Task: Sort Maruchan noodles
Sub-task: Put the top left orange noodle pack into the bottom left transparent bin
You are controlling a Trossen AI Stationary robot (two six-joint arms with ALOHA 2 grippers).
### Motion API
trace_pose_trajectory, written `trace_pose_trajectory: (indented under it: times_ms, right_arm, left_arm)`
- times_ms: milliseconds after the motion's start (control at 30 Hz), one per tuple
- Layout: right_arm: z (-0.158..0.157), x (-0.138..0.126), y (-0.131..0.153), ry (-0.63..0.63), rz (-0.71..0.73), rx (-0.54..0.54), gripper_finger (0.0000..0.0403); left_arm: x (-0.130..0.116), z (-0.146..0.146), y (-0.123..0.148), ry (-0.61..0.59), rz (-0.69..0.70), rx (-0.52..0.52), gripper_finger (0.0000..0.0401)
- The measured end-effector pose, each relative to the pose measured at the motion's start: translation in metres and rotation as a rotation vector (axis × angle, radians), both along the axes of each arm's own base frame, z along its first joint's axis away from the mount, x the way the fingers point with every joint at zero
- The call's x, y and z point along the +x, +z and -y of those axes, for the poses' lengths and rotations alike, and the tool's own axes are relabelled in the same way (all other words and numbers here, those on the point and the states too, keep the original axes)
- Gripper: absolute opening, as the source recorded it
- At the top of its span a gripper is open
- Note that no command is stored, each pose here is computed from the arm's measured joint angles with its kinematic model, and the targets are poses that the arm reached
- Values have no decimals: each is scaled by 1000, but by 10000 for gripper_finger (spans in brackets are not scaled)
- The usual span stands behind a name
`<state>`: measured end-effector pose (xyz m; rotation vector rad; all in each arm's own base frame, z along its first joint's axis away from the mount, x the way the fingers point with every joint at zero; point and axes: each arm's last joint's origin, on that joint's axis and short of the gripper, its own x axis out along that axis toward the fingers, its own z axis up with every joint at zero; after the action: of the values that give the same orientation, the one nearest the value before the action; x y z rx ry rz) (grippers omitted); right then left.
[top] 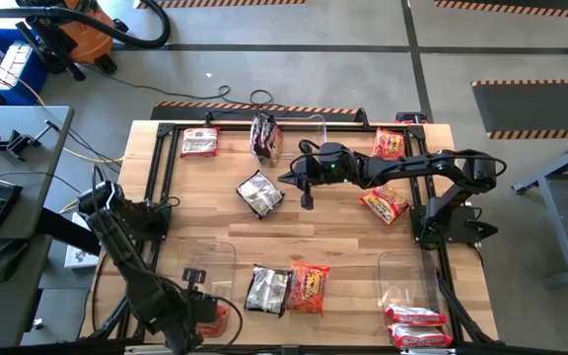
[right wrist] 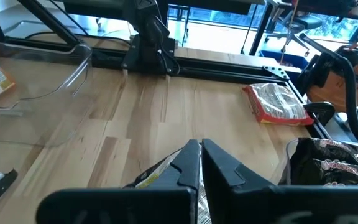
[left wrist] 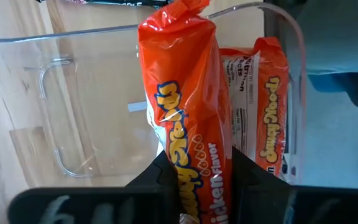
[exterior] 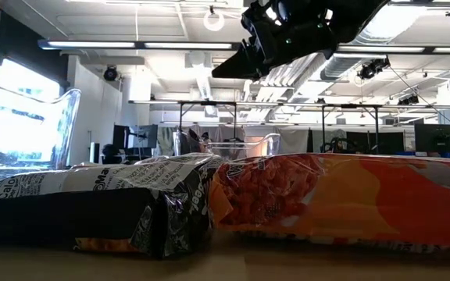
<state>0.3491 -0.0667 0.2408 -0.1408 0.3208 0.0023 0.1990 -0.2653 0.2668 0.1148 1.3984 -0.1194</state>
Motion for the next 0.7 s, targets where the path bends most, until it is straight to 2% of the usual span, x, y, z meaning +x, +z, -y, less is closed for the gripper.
trace_pose_trajectory:
  times_ms: [233,500,700]
  right_arm:
    - [0,0,0,0,0,1,0]
    - [0,0,0,2,-1,-6,0]
    - [0,0,0,5,-2,-14,0]
  left_arm:
    - [1,-1,0,2,47,39,46]
    - [1,-4,0,8,74,82,82]
    - [5,-4,-4,86,74,82,70]
